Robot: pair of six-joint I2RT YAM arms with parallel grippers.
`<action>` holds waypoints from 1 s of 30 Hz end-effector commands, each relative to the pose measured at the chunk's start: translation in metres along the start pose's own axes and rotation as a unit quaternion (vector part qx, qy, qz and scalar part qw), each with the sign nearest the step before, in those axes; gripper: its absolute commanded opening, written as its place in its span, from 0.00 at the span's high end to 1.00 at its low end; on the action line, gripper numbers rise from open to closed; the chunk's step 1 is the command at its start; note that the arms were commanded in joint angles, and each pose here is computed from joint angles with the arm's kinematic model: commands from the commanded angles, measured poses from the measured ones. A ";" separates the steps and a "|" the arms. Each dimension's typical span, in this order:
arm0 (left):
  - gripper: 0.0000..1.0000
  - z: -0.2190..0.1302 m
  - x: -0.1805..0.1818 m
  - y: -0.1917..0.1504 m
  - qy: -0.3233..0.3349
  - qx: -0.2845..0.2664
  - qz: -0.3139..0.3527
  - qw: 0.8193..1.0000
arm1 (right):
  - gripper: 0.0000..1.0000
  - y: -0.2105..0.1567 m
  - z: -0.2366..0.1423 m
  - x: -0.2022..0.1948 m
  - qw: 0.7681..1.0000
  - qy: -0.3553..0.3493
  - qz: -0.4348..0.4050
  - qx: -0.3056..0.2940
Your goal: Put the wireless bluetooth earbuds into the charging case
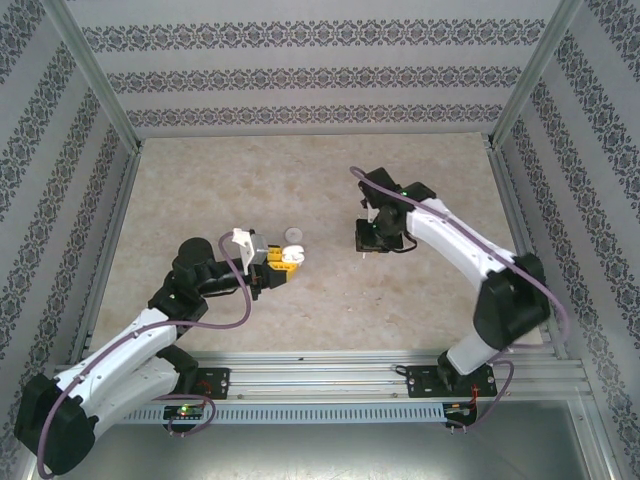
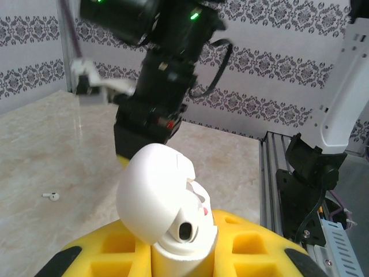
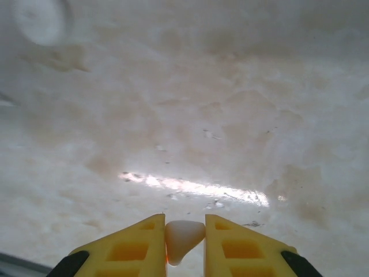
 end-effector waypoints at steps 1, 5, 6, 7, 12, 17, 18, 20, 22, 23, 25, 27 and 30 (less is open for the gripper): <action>1.00 0.002 0.003 0.023 0.001 -0.041 0.021 0.999 | 0.82 -0.009 -0.023 0.013 0.998 0.033 0.003 -0.050; 1.00 0.009 0.009 0.029 0.000 -0.051 0.023 0.998 | 0.83 -0.015 -0.062 0.034 0.983 0.099 -0.015 -0.153; 0.99 0.010 0.010 0.031 0.000 -0.054 0.024 0.998 | 0.84 -0.016 -0.069 0.039 0.978 0.115 -0.019 -0.172; 0.99 0.012 0.011 0.032 -0.001 -0.054 0.025 0.998 | 0.84 -0.018 -0.078 0.045 0.972 0.132 -0.025 -0.191; 1.00 0.019 0.016 0.041 -0.003 -0.058 0.033 0.998 | 0.85 -0.022 -0.107 0.067 0.958 0.170 -0.057 -0.223; 1.00 0.025 0.022 0.046 0.001 -0.059 0.039 0.997 | 0.85 -0.030 -0.113 0.087 0.953 0.188 -0.068 -0.228; 1.00 0.025 0.022 0.047 0.001 -0.060 0.041 0.997 | 0.86 -0.032 -0.113 0.091 0.952 0.194 -0.070 -0.226; 1.00 0.027 0.024 0.047 0.002 -0.063 0.041 0.997 | 0.85 -0.033 -0.114 0.099 0.950 0.205 -0.072 -0.224; 1.00 0.028 0.024 0.048 0.002 -0.066 0.040 0.997 | 0.85 -0.034 -0.116 0.106 0.948 0.212 -0.076 -0.225; 1.00 0.028 0.025 0.047 0.002 -0.066 0.039 0.997 | 0.85 -0.033 -0.119 0.109 0.947 0.215 -0.079 -0.227; 1.00 0.028 0.025 0.046 0.002 -0.064 0.037 0.997 | 0.85 -0.032 -0.122 0.113 0.945 0.218 -0.083 -0.228; 1.00 0.028 0.025 0.045 0.003 -0.065 0.037 0.997 | 0.85 -0.031 -0.125 0.115 0.945 0.217 -0.084 -0.230; 1.00 0.028 0.026 0.043 0.003 -0.066 0.034 0.997 | 0.86 -0.030 -0.129 0.116 0.944 0.217 -0.079 -0.236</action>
Point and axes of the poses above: each hand's point on the last joint's axis, 136 mm out from that joint toward the fingers, its own z axis out along the fingers, its own x axis along the line the jaws close on, y = z × x, the point moved 8 cm from there along -z, back along the fingers, and after that the axes turned 5 degrees about -z, right-handed, at the moved point
